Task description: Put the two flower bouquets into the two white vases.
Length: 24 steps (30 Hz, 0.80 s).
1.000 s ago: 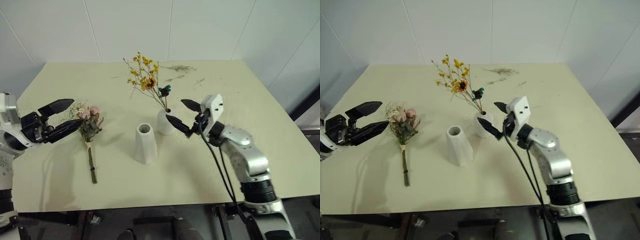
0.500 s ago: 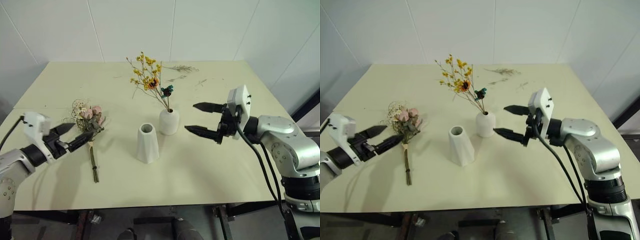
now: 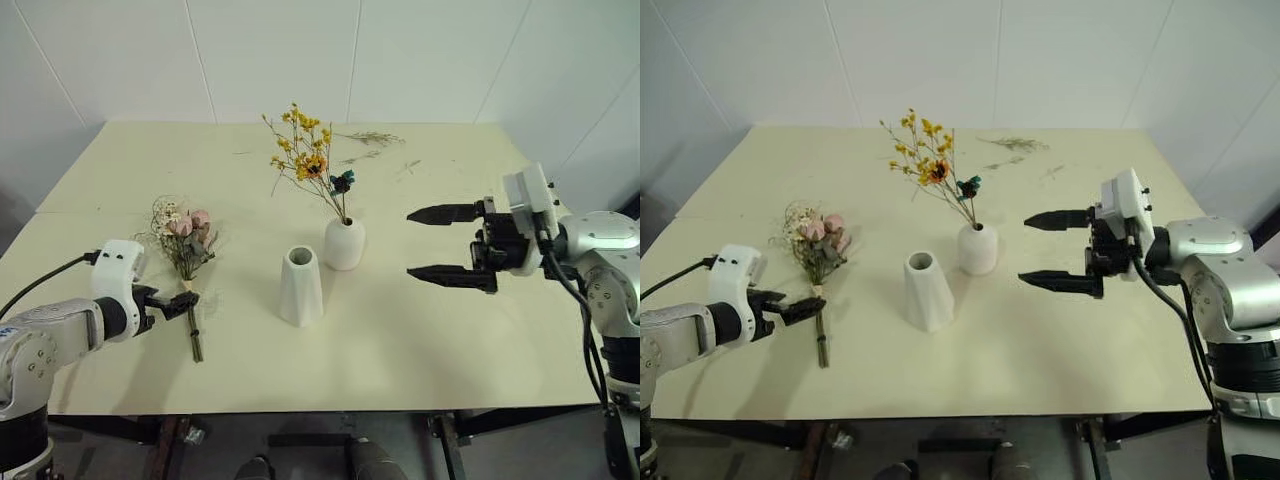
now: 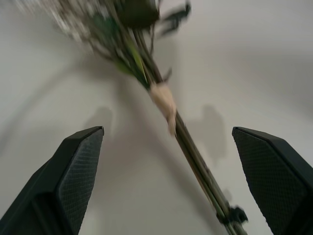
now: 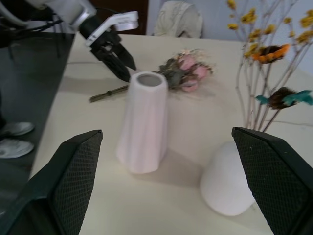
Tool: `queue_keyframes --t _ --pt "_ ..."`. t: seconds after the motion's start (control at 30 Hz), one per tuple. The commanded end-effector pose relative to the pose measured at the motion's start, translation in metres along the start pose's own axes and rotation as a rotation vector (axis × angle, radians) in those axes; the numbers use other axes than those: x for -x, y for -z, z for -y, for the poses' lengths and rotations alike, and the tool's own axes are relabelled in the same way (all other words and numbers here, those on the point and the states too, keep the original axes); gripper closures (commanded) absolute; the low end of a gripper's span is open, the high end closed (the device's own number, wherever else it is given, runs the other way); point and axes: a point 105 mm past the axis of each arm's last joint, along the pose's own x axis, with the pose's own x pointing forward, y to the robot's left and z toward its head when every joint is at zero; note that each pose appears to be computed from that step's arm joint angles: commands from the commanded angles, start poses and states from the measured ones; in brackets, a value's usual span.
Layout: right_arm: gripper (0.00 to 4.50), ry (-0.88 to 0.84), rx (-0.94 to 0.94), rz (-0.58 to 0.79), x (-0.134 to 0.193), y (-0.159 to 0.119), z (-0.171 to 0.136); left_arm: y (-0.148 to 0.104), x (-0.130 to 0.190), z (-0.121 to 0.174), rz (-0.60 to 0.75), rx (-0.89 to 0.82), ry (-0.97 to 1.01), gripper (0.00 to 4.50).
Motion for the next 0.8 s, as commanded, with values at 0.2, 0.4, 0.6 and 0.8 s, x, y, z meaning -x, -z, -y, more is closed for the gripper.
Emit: queue_keyframes --t 0.2,0.4,0.6,0.8 --pt "0.03 0.006 0.034 -0.006 0.004 -0.005 0.004 0.007 -0.018 -0.008 -0.114 0.053 -0.11 0.0" --pt "0.03 0.022 0.026 0.0 0.002 -0.003 0.004 -0.015 -0.034 0.004 -0.039 0.137 -0.096 0.0" --pt "0.03 0.037 0.021 -0.004 0.002 -0.002 0.005 -0.017 -0.049 0.005 -0.052 0.217 -0.129 0.0" --pt "0.03 0.042 0.022 -0.005 0.001 -0.002 0.005 -0.015 -0.06 0.008 -0.097 0.248 -0.13 0.0"
